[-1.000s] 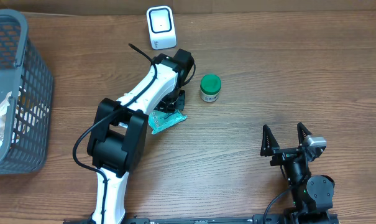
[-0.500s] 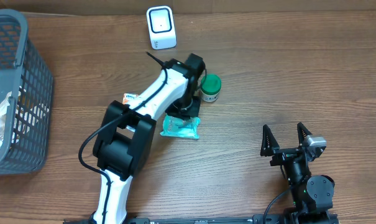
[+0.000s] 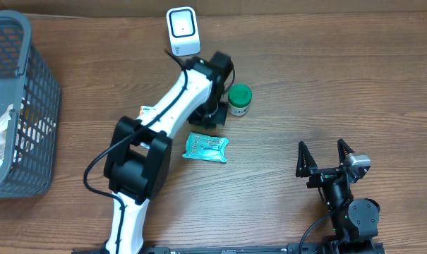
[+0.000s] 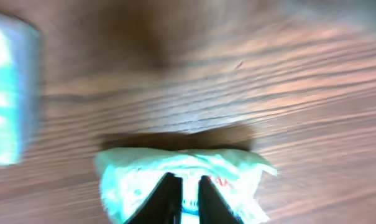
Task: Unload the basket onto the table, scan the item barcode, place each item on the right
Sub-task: 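Lower the Kleenex pack beside the orange pack and open the left gripper, then move the left gripper back over the basket and reach inside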
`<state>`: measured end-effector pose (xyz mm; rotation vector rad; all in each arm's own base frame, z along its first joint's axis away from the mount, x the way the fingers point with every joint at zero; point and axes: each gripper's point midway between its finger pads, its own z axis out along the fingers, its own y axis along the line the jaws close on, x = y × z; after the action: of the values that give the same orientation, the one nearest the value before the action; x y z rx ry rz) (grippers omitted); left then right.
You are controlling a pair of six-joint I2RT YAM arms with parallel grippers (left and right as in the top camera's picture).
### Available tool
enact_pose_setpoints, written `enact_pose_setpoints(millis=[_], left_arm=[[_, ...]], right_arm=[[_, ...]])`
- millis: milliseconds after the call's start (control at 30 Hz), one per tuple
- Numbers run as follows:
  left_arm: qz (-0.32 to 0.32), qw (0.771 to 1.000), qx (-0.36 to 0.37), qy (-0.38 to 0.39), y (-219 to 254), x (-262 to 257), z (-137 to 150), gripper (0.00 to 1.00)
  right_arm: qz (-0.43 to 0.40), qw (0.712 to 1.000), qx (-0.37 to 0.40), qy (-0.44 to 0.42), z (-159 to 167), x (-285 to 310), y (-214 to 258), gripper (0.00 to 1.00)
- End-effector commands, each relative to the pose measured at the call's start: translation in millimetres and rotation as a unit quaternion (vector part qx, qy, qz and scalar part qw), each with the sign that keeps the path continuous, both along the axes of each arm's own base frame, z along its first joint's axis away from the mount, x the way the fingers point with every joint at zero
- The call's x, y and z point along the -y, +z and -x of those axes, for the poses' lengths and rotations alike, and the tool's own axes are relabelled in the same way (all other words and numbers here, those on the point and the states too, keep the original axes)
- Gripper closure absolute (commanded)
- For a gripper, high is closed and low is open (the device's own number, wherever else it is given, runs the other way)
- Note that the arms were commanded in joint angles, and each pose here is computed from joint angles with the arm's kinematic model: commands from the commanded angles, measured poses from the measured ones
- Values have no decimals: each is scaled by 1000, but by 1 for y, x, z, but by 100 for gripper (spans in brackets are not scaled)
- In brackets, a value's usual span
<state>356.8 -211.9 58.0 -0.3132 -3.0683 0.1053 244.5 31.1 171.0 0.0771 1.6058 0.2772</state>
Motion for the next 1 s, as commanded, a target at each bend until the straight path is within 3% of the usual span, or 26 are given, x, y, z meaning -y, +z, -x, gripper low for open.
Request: enact_pose_setpoints(millis=[0, 133, 300, 467, 700, 833, 900, 967], left_arm=[[32, 994, 101, 0, 81, 0, -28, 70], [37, 985, 167, 22, 149, -20, -39, 50], [32, 967, 243, 74, 226, -72, -41, 46], [17, 933, 319, 167, 290, -152, -33, 46], [-17, 857, 369, 360, 331, -287, 0, 45], [-47, 797, 365, 478, 330, -365, 20, 41], [-57, 769, 365, 521, 327, -399, 26, 33], [-67, 746, 364, 553, 321, -430, 29, 16]], right_arm=[[2, 1000, 3, -2, 0, 1, -1, 0], [2, 1000, 3, -2, 0, 1, -1, 0], [2, 1000, 3, -2, 0, 1, -2, 0], [2, 1000, 3, -2, 0, 1, -1, 0], [2, 1000, 3, -2, 0, 1, -1, 0], [2, 1000, 3, -2, 0, 1, -1, 0], [2, 1000, 3, -2, 0, 1, -1, 0], [2, 1000, 3, -2, 0, 1, -1, 0]])
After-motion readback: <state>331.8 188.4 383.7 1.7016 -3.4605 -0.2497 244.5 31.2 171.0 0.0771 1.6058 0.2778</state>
